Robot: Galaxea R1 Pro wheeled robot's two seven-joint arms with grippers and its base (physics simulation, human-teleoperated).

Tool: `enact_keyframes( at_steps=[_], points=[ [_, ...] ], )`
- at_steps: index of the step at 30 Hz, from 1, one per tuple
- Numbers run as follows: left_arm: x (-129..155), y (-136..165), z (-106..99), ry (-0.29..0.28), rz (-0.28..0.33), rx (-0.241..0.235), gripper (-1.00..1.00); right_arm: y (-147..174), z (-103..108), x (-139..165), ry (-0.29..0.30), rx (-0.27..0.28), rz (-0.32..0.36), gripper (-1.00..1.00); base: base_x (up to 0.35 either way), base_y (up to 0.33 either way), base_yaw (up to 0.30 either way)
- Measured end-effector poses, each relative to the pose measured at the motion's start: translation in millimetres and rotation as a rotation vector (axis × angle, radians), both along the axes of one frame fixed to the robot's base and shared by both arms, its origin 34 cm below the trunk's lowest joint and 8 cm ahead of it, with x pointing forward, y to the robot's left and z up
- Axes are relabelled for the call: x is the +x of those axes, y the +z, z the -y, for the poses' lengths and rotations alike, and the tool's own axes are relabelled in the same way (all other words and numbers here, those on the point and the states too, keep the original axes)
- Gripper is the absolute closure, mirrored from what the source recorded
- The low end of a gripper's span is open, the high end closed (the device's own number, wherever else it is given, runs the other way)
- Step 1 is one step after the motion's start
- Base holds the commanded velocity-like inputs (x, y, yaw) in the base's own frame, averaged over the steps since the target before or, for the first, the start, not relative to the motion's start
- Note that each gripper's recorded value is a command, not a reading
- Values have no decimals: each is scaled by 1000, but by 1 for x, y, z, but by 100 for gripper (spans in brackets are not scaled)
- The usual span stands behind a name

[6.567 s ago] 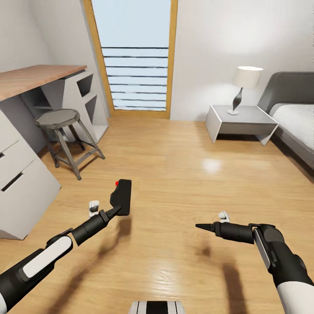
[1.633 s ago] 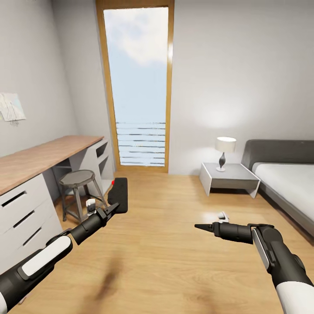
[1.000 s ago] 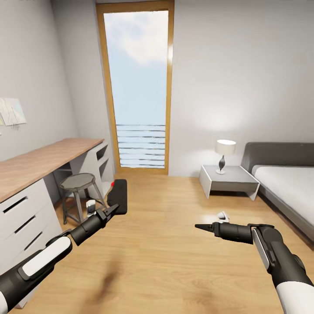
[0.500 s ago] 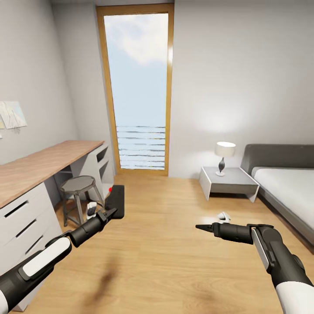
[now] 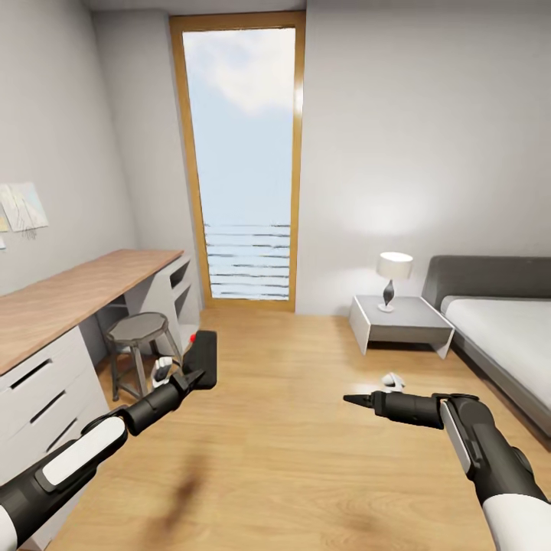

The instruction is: Attach the digital camera to the camera tripod in the bedroom.

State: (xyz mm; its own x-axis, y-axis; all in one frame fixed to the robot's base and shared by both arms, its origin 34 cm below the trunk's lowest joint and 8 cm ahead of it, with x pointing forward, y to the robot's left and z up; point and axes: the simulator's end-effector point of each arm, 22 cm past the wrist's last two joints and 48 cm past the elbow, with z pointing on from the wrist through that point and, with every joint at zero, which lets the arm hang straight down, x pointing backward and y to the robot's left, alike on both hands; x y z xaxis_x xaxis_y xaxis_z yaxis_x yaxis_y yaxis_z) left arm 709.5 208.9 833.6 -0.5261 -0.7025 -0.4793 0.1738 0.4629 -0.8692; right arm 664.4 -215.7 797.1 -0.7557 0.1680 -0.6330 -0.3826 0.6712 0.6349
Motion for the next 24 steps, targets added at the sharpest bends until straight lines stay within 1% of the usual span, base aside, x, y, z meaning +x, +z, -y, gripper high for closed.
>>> enact_keyframes(
  at_steps=[2, 3, 7, 8, 12, 13, 14, 15, 17, 18, 20, 22, 23, 24],
  points=[
    [1, -2, -3, 13, -19, 12, 100, -2, 2, 2, -15, -14, -11, -100, 0, 0, 0],
    [3, -8, -7, 28, -42, 26, 100, -10, 6, 4, -35, -36, -26, -100, 0, 0, 0],
    [5, -19, -11, 58, -96, 50, 100, -27, 20, 10, -91, -104, -49, -100, 0, 0, 0],
    [6, -29, -11, 76, -133, 65, 100, -37, 28, 13, -121, -145, -49, -100, 0, 0, 0],
    [5, -54, -14, 123, -228, 102, 100, -47, 48, 22, -187, -228, -35, -100, 0, 0, 0],
    [4, -68, -14, 143, -273, 119, 100, -52, 58, 26, -221, -269, -29, -100, 0, 0, 0],
    [3, -72, -14, 151, -294, 126, 100, -53, 63, 28, -239, -290, -27, -100, 0, 0, 0],
    [1, -81, -12, 163, -326, 142, 100, -55, 70, 31, -269, -322, -27, -100, 0, 0, 0],
    [0, -84, -10, 170, -347, 159, 100, -53, 75, 33, -289, -343, -28, -100, 0, 0, 0],
    [-1, -88, -7, 171, -358, 182, 100, -53, 78, 34, -300, -355, -30, -100, 0, 0, 0],
    [-2, -89, -6, 171, -366, 217, 100, -51, 80, 34, -309, -362, -35, -100, 0, 0, 0],
    [-4, -92, -8, 173, -373, 258, 100, -49, 82, 34, -314, -366, -40, -100, 0, 0, 0],
    [-5, -96, -11, 179, -382, 299, 100, -51, 82, 33, -316, -368, -47, -100, 0, 0, 0],
    [-6, -97, -14, 184, -388, 318, 100, -51, 82, 33, -316, -369, -53, -100, 0, 0, 0]
  ],
)
